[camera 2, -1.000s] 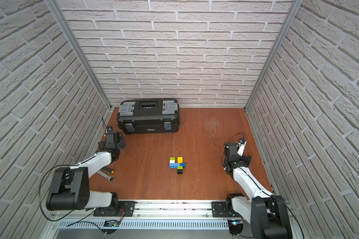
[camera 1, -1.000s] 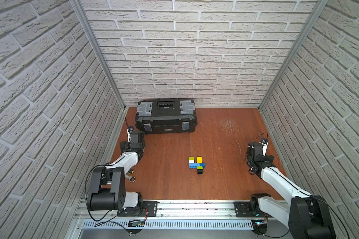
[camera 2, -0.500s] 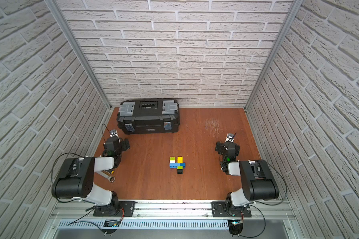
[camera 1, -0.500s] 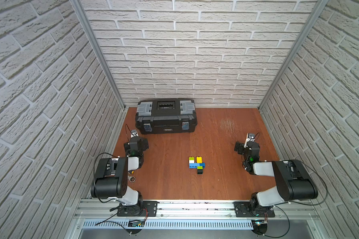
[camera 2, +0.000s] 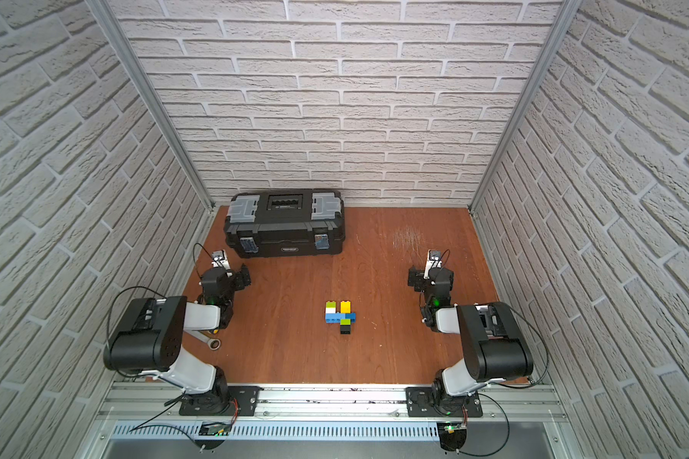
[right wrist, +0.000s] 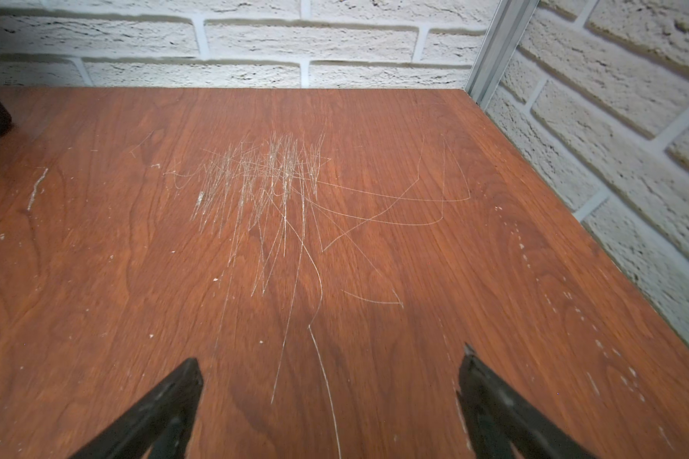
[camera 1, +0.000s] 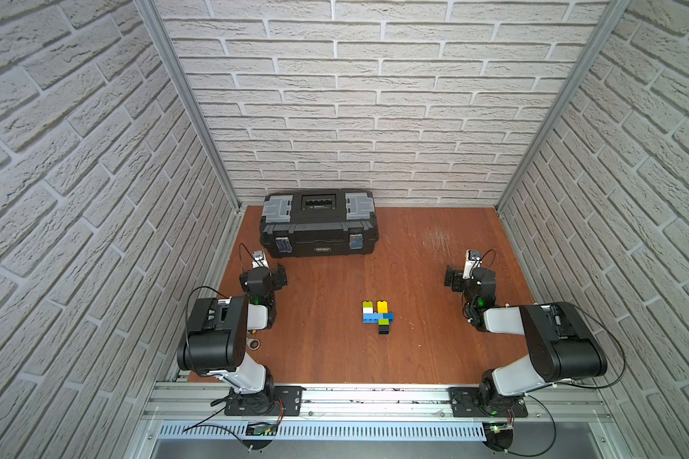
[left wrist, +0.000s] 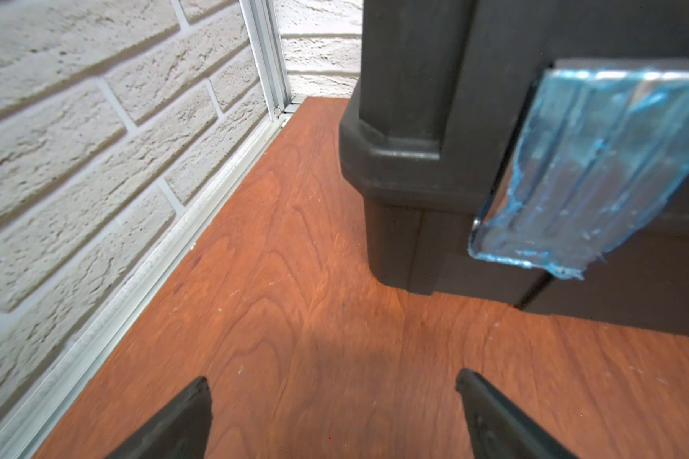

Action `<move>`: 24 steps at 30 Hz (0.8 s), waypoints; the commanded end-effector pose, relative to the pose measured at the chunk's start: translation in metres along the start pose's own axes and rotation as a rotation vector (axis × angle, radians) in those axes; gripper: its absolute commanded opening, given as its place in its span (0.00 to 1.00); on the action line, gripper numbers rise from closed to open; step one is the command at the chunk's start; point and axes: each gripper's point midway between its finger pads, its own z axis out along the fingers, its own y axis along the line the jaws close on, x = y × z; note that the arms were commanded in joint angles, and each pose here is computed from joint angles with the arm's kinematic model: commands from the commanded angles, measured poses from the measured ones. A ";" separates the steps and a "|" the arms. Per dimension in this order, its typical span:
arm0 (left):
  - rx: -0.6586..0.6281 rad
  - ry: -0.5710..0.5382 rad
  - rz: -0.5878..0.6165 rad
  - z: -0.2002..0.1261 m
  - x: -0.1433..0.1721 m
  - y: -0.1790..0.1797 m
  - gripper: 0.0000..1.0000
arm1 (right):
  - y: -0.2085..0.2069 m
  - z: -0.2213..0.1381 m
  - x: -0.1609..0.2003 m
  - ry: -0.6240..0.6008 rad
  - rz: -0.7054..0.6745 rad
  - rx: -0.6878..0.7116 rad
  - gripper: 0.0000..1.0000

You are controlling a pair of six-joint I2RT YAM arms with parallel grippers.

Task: Assemble the number 4 with lego
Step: Reset both arms

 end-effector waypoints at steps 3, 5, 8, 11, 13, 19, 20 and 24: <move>-0.020 -0.056 0.007 -0.002 -0.012 0.002 0.98 | 0.003 -0.002 -0.022 -0.070 -0.001 -0.009 1.00; -0.022 -0.060 0.015 -0.003 -0.012 0.001 0.98 | 0.003 -0.002 -0.023 -0.070 -0.001 -0.009 1.00; -0.022 -0.057 0.015 -0.003 -0.012 0.001 0.98 | 0.003 -0.002 -0.022 -0.068 -0.003 -0.008 1.00; -0.017 -0.057 0.013 -0.002 -0.013 0.001 0.98 | 0.003 -0.002 -0.022 -0.067 -0.003 -0.009 1.00; -0.019 -0.057 0.012 -0.002 -0.012 0.001 0.98 | 0.003 -0.002 -0.022 -0.067 -0.004 -0.009 1.00; -0.018 -0.058 0.010 -0.002 -0.013 0.001 0.98 | 0.003 -0.002 -0.021 -0.065 -0.004 -0.008 1.00; -0.017 -0.057 0.012 -0.002 -0.013 0.001 0.98 | 0.003 -0.002 -0.021 -0.064 -0.004 -0.009 1.00; -0.018 -0.057 0.011 -0.002 -0.012 0.001 0.98 | 0.004 -0.001 -0.022 -0.063 -0.007 -0.014 1.00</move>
